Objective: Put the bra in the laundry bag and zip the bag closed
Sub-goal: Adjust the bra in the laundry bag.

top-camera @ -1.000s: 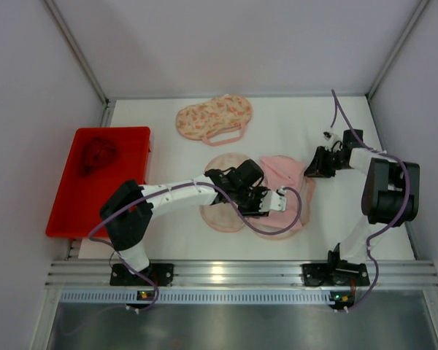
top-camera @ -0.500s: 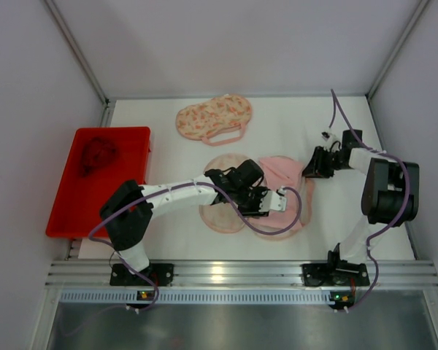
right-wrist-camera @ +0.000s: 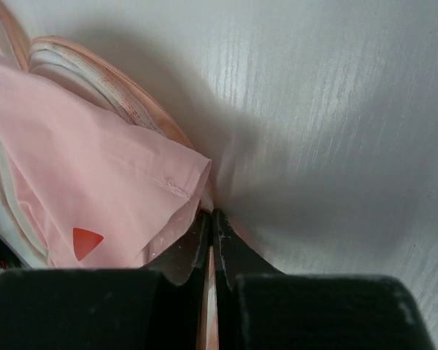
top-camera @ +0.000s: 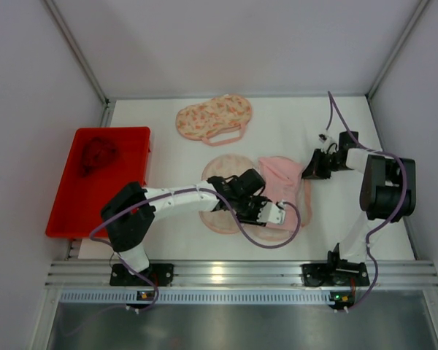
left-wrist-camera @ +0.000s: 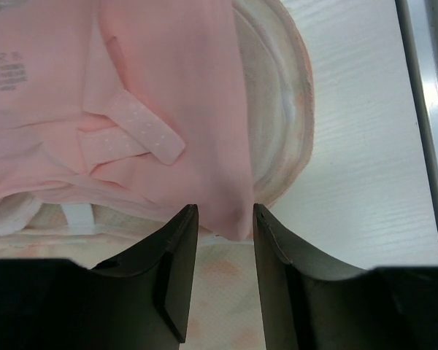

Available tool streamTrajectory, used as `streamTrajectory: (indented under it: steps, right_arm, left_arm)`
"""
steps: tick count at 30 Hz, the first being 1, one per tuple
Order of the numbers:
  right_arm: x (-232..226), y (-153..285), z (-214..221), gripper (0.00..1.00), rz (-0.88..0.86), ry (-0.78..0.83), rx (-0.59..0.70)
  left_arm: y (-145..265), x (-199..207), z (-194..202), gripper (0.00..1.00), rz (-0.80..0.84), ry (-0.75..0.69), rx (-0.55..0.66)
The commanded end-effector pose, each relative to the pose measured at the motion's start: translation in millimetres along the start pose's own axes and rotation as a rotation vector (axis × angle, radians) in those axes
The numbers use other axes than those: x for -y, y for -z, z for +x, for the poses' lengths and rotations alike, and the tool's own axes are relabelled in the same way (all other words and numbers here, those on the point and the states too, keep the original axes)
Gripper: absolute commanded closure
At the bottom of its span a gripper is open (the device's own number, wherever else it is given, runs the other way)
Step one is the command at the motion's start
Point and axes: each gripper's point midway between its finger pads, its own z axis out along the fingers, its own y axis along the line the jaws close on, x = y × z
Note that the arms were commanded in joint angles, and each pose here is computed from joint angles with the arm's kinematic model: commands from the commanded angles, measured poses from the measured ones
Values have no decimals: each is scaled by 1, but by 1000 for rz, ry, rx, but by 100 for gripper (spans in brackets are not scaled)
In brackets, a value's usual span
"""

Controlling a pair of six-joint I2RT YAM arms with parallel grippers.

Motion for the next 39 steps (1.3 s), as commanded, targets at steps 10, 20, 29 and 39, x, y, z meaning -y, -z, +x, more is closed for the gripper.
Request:
streamTrajectory:
  steps: [10,20,29,39]
  right_arm:
    - [-9,2,-3,100,-13,9,46]
    - [-9,2,2,100,-12,10,37]
    - [-7,1,3,100,-9,12,33]
    - [-4,-1,6,100,3,-6,35]
  left_arm:
    - [-7,1,-10,57,-106,-135,-58]
    - [-22,2,-4,57,-95,-139,-83]
    - [-29,12,-2,76,-47,-134,-69]
    - [-23,35,-6,100,58,13,-93]
